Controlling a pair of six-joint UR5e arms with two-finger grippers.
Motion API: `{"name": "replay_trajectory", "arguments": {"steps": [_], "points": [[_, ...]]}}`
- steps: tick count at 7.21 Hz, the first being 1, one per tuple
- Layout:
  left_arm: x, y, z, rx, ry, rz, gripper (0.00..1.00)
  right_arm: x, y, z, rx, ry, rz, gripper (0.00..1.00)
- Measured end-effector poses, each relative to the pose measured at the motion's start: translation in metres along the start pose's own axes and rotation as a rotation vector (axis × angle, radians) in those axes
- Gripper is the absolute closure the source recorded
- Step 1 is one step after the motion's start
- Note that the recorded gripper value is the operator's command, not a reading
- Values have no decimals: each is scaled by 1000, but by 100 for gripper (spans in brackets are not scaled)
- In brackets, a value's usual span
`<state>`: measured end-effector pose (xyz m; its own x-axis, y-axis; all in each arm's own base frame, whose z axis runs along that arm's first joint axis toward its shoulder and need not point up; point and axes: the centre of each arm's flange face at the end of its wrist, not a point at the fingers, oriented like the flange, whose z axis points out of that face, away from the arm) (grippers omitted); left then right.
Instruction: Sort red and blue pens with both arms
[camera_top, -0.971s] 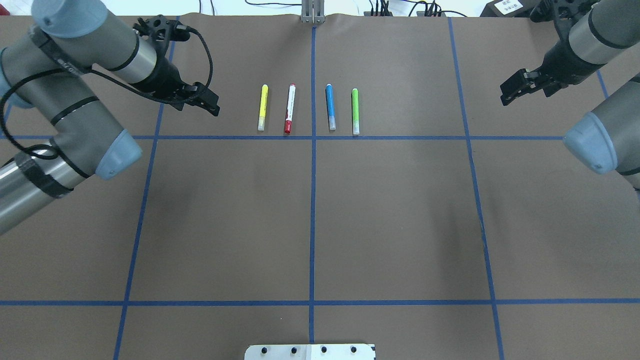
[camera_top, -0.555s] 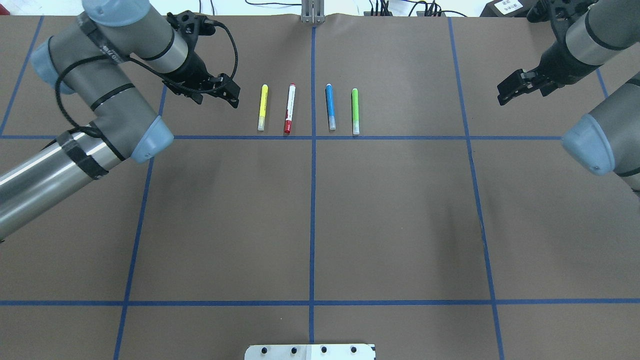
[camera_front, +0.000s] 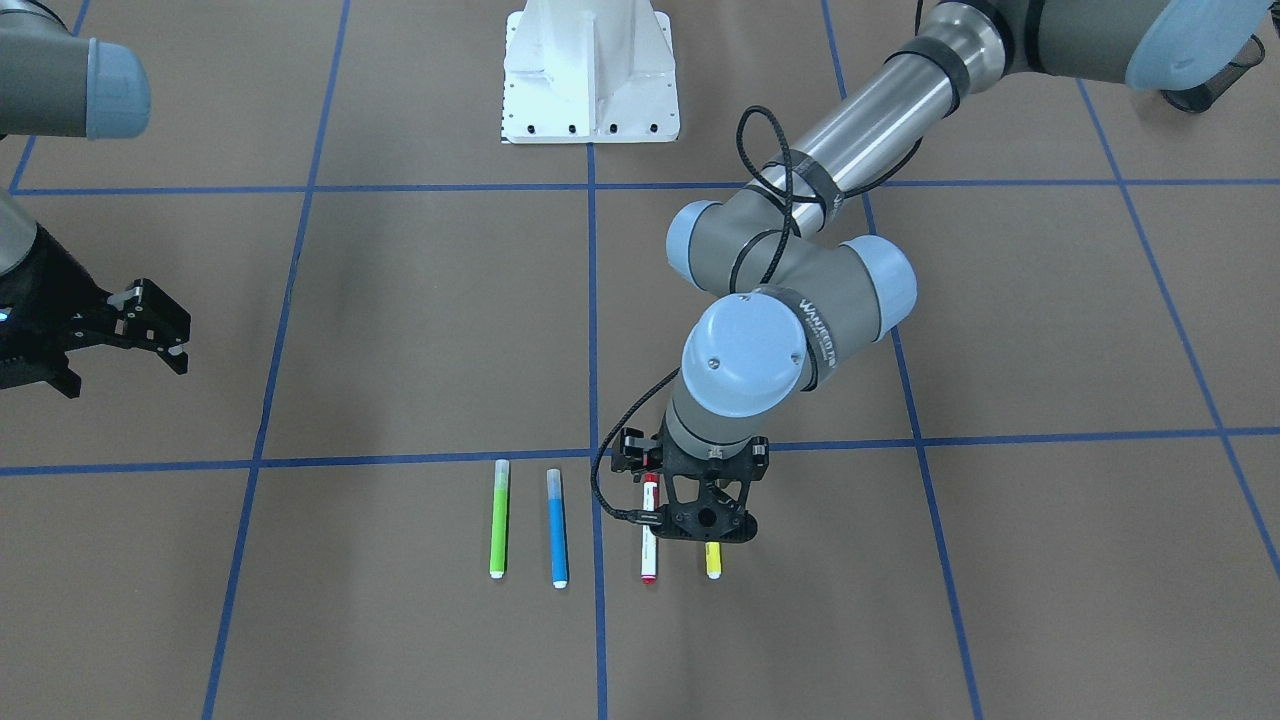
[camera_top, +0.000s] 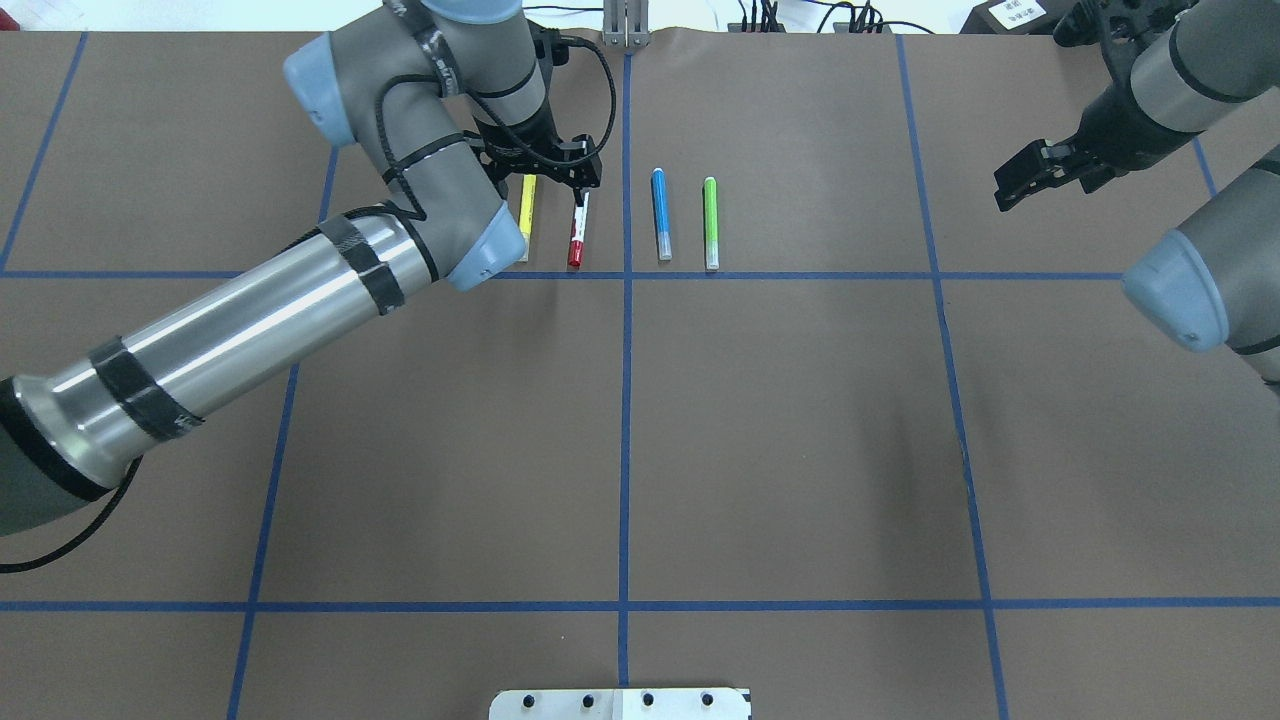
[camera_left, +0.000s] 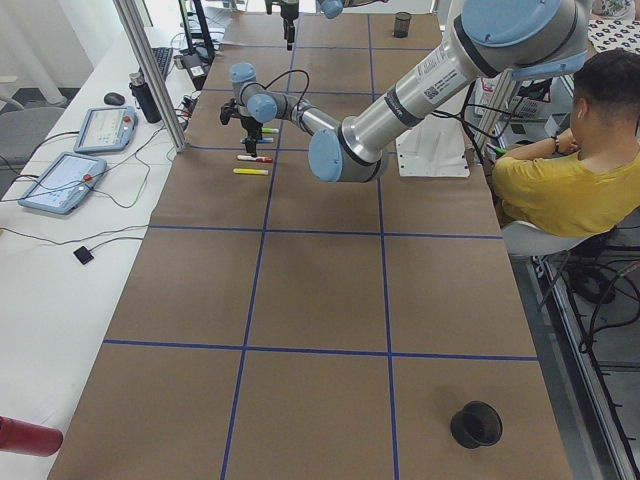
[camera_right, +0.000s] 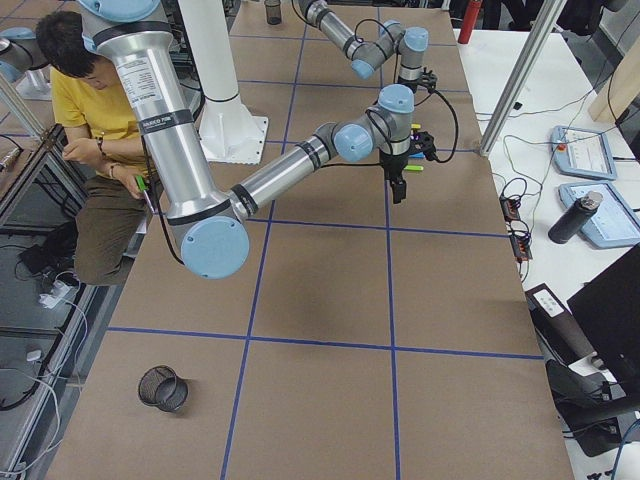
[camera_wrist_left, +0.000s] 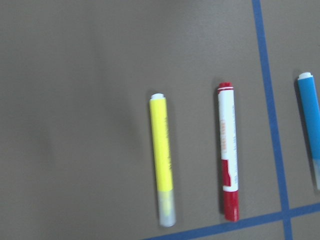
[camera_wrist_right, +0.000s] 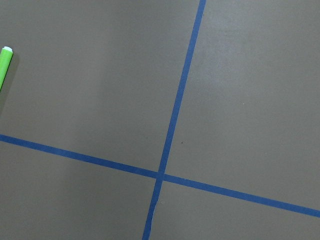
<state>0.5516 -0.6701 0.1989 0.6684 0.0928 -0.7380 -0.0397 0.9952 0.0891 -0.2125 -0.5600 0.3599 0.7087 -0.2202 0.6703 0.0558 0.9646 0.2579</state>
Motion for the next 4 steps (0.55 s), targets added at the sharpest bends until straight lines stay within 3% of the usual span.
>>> {"name": "replay_trajectory", "arguments": {"steps": [2,4], "points": [[9,5,27,14,-50,10,17,0,0,1,-1,1,0,0],[18,14,44,19,-51,30,26,0,0,1,0,4,0,0]]}}
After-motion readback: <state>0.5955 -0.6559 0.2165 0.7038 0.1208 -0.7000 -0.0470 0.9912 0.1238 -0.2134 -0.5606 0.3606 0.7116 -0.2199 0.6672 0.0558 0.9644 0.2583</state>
